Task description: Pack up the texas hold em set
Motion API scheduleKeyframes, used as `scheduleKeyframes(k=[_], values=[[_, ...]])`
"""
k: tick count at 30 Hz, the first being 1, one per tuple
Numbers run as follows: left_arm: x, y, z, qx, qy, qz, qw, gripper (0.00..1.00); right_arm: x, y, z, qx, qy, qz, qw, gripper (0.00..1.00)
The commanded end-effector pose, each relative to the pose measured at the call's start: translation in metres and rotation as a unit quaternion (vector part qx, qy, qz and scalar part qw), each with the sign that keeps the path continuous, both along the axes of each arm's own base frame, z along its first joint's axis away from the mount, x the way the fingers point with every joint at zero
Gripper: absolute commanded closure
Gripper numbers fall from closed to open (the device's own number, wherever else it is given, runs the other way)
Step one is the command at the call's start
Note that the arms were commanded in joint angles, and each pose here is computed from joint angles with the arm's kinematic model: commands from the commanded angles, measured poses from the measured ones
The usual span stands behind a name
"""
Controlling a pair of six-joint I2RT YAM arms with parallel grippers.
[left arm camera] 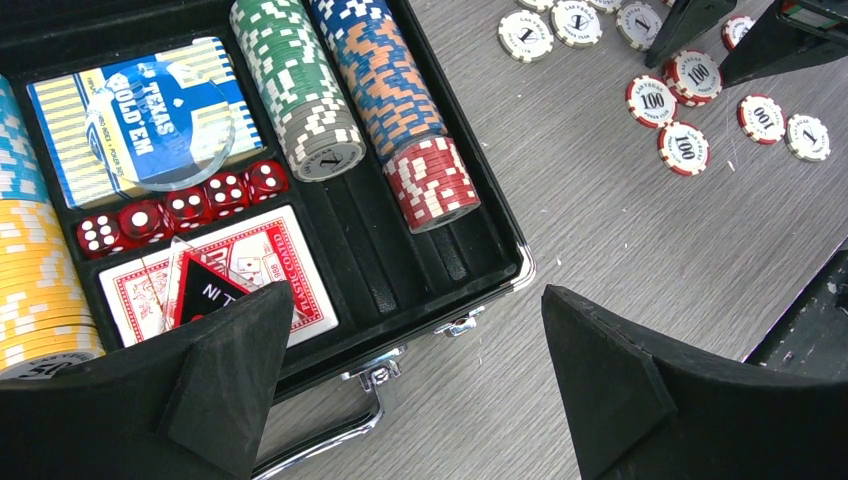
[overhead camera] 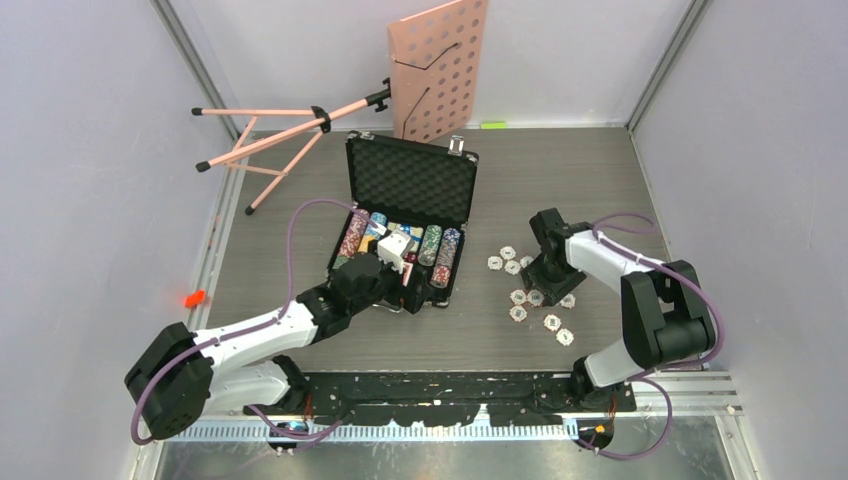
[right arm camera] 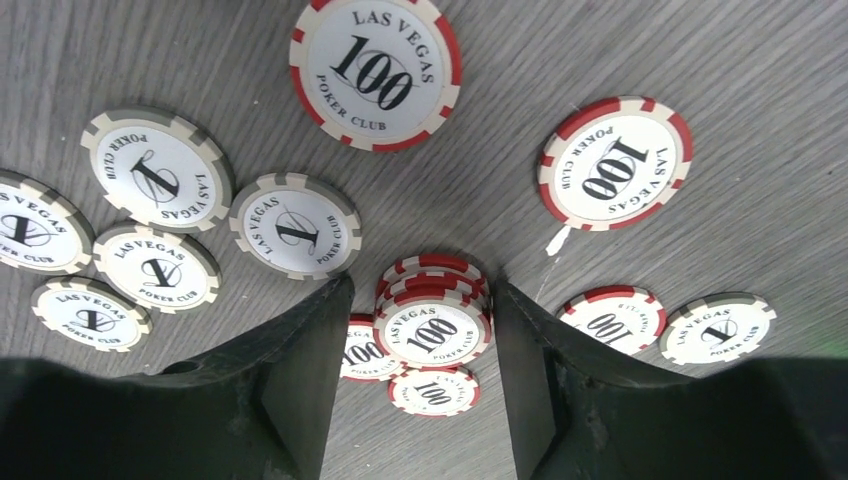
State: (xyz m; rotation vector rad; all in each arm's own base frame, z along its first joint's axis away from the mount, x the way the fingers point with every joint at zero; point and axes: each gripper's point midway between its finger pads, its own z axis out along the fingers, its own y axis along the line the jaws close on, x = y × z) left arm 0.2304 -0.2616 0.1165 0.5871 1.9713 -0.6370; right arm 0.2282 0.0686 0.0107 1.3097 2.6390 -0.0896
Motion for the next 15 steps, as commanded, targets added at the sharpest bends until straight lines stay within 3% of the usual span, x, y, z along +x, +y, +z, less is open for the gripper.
scheduleKeyframes(k=[1,9,15], values=[[0.008,-0.004,0.018,-0.018,-0.029,0.002,0.999,0.01,-0.025,0.003,-0.028,-0.004,0.068,0.020,0.997,0.41],[0.008,-0.004,0.017,-0.015,-0.029,0.003,0.999,0.01,-0.028,0.017,-0.034,0.033,0.084,0.040,0.995,0.66],[0.007,-0.009,0.017,-0.022,-0.021,-0.003,1.000,0.02,-0.041,0.036,-0.012,0.097,0.081,0.053,0.991,0.74]])
